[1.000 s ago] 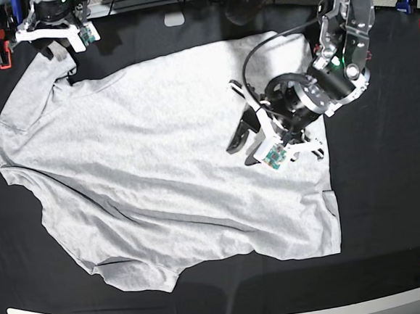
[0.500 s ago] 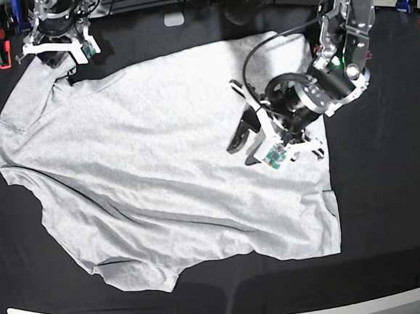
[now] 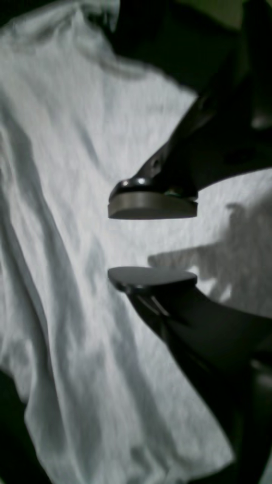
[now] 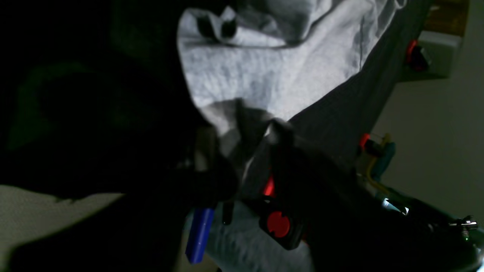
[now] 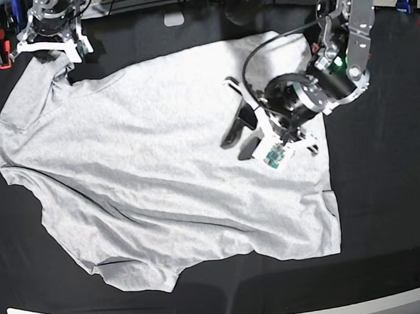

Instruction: Layout the t-shirt on the table in an organized manner, then fold the t-shirt properly

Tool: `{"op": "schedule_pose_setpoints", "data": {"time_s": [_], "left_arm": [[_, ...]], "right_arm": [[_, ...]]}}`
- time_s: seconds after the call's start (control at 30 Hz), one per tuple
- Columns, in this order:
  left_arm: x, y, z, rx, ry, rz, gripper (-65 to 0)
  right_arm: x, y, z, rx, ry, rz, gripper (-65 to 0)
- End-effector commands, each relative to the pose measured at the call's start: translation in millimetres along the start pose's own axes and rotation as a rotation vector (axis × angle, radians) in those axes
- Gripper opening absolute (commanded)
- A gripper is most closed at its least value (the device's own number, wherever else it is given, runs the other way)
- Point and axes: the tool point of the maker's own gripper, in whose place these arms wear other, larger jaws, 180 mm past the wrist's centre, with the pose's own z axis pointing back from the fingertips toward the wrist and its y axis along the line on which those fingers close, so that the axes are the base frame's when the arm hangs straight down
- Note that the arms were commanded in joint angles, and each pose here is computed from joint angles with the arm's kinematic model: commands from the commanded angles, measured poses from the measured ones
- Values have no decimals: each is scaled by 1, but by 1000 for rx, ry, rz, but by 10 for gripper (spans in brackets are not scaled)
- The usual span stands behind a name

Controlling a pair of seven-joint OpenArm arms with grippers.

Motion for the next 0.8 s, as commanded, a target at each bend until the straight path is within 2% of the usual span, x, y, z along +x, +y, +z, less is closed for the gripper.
{"op": "schedule_pose_setpoints", "data": {"time_s": [0.0,0.07,0.17,0.37,0.6,0.77], "left_arm": [[17,-3,3,-9,-53,-10,-456],[18,-3,5,-7,-44,-23,-456],[13,-4,11,-5,10,-55,-456],[-37,1,37,36,218,-121,-456],[-98,-13,68,3,384,-90,-456],[-128,-31,86,-28,491,-59,-455]], "right_arm": [[2,-9,1,-31,-15,4,-541],[3,-9,1,-31,-21,4,-650],[3,-8,1,-23,-20,13,-650],[3,-4,1,-2,-20,44,-650],[-2,0,1,19,3,90,-650],[-1,0,1,20,-2,94,-650]]}}
